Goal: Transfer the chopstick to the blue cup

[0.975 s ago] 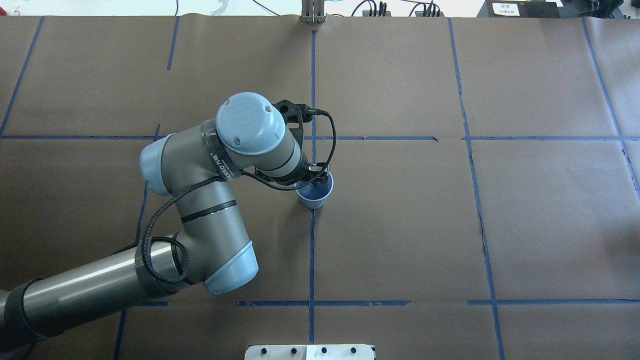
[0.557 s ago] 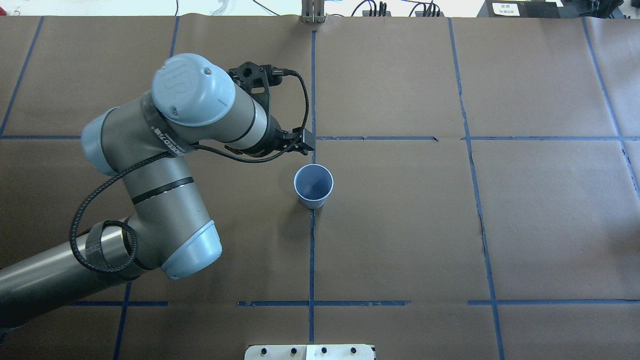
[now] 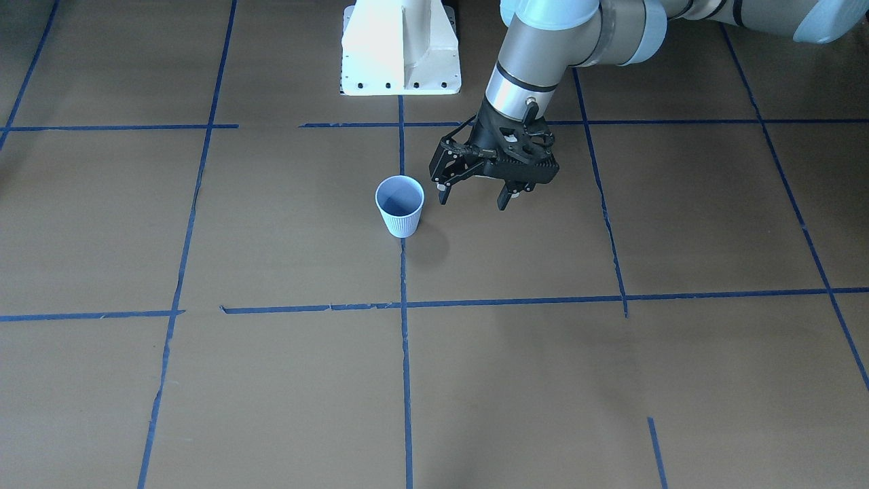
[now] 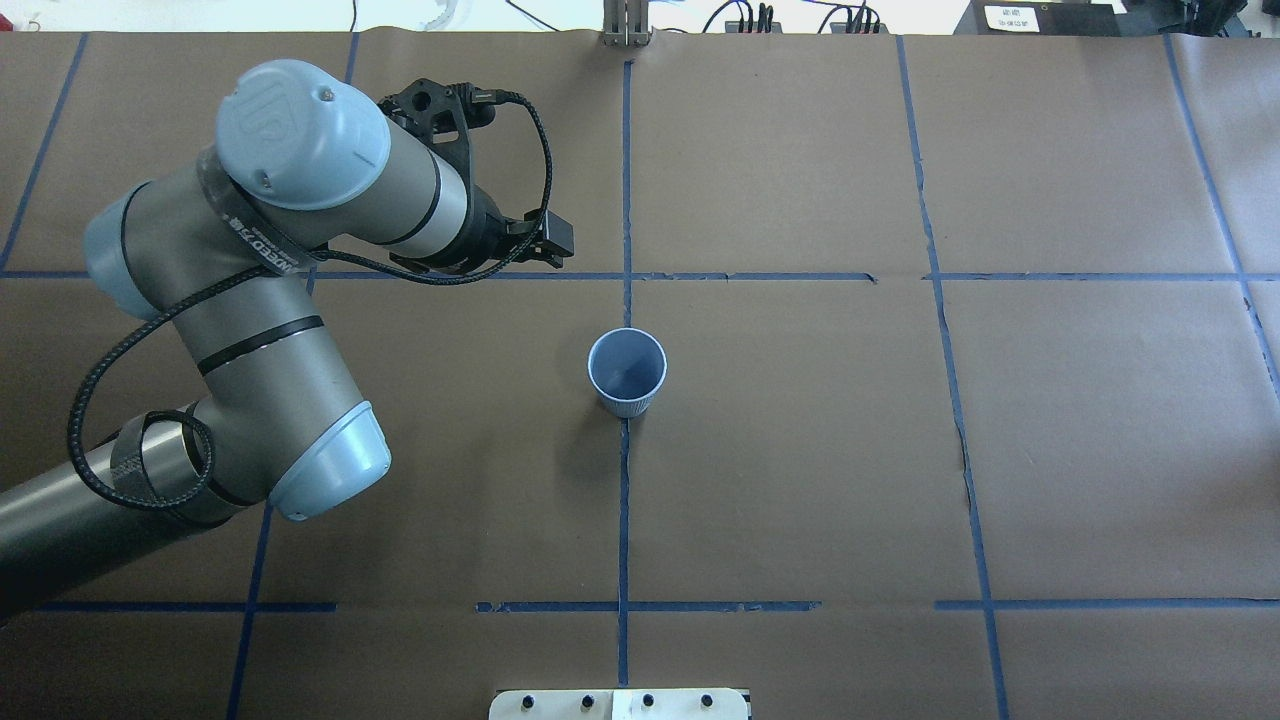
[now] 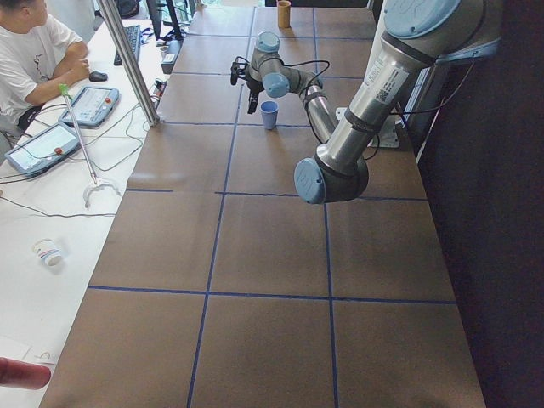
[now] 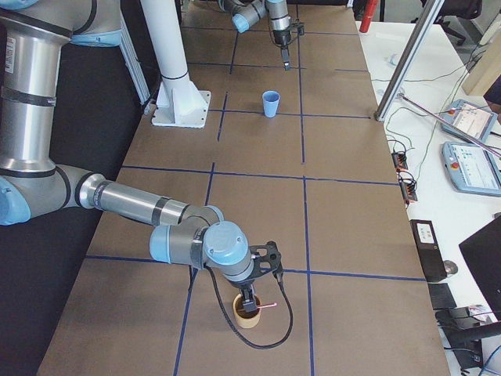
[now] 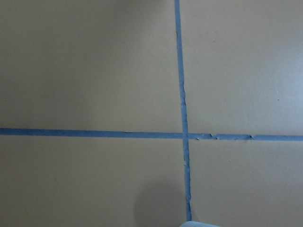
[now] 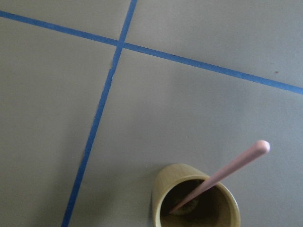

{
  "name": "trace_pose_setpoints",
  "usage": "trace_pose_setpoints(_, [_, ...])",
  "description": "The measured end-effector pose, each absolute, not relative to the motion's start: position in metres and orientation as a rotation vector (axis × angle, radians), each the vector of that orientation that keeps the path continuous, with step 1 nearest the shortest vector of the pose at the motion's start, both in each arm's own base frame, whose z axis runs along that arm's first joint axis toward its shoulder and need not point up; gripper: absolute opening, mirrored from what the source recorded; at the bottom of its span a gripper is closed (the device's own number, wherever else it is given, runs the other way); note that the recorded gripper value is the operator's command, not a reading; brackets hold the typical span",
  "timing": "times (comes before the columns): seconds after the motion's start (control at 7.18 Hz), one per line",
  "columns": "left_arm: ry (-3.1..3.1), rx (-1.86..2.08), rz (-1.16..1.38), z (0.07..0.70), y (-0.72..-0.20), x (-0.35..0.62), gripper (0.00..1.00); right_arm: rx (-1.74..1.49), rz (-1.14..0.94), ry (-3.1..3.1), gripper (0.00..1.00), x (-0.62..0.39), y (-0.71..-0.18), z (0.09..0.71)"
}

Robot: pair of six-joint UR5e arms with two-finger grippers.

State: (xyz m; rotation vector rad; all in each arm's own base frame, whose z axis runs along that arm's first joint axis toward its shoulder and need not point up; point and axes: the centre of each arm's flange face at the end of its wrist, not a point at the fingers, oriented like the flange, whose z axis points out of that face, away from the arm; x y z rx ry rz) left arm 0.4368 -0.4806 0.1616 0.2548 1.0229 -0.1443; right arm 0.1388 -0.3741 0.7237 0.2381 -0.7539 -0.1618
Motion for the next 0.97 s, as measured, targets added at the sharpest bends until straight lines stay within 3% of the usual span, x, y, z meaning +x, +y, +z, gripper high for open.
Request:
trace_pose_setpoints(0.56, [1.014,0.25,-0.149,0.17,-0.481,0.435,1.0,0.173,-0.029,-0.804,0.97,0.153,-0.428,0.749])
trace_pose_setpoints(0.7, [1.015,0.251,-0.15,0.169,-0.48,0.434,1.0,0.165,-0.015,-0.821,0.9,0.152,-0.426,0.752])
trace_pose_setpoints(0.97, [1.007,0.247,-0.149,0.175,-0.48,0.434,1.0,0.149,-0.002,-0.835,0.65,0.151,-0.423,0.76])
